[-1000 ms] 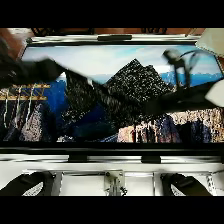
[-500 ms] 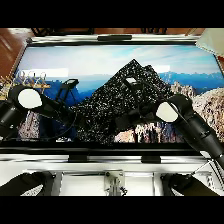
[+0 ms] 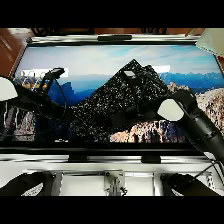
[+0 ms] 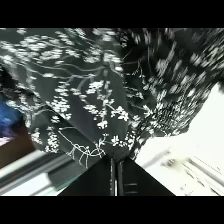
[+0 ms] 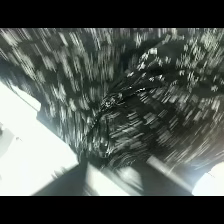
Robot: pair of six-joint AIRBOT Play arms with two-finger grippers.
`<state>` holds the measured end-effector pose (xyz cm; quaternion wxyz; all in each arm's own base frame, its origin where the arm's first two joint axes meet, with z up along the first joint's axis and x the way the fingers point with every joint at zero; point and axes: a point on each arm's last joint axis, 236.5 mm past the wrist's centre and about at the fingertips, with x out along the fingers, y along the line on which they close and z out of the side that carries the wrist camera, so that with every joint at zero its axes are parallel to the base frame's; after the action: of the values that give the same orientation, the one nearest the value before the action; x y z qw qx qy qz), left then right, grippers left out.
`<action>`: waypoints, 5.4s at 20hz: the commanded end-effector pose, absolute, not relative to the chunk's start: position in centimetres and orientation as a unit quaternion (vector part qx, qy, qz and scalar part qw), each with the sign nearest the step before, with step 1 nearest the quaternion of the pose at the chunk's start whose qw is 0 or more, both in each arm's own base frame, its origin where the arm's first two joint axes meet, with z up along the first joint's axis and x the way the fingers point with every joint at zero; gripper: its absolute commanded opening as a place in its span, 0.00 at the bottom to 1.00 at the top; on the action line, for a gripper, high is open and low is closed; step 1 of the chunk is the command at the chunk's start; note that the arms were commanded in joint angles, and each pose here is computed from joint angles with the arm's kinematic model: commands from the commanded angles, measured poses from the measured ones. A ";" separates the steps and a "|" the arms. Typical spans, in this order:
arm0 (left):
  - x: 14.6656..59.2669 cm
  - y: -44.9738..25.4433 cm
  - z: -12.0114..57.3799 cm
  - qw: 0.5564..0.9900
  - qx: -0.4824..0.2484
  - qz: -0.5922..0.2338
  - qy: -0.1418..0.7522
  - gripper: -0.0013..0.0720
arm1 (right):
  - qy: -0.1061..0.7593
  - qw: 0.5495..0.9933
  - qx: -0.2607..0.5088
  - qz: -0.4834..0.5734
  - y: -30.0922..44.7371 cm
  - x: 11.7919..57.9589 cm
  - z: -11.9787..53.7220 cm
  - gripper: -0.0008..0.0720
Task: Fold the shirts.
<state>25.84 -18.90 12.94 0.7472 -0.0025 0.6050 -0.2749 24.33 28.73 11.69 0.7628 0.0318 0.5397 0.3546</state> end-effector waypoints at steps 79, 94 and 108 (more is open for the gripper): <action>28.5 -20.8 1.3 0.729 0.023 -0.301 0.615 0.09 | 0.580 0.746 -0.147 0.291 27.4 20.0 -5.5 0.92; 28.0 -20.7 1.2 0.720 0.044 -0.319 0.614 0.09 | 0.571 0.750 -0.259 0.209 23.1 23.6 -9.4 0.91; 26.3 -22.4 3.9 0.705 0.014 -0.355 0.614 0.09 | 0.429 0.833 -0.254 0.239 20.8 29.5 10.9 0.10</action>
<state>27.38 -21.14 2.14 0.7145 0.0354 0.6156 -0.3305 29.36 20.69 3.49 0.8069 -0.2910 0.4800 0.1840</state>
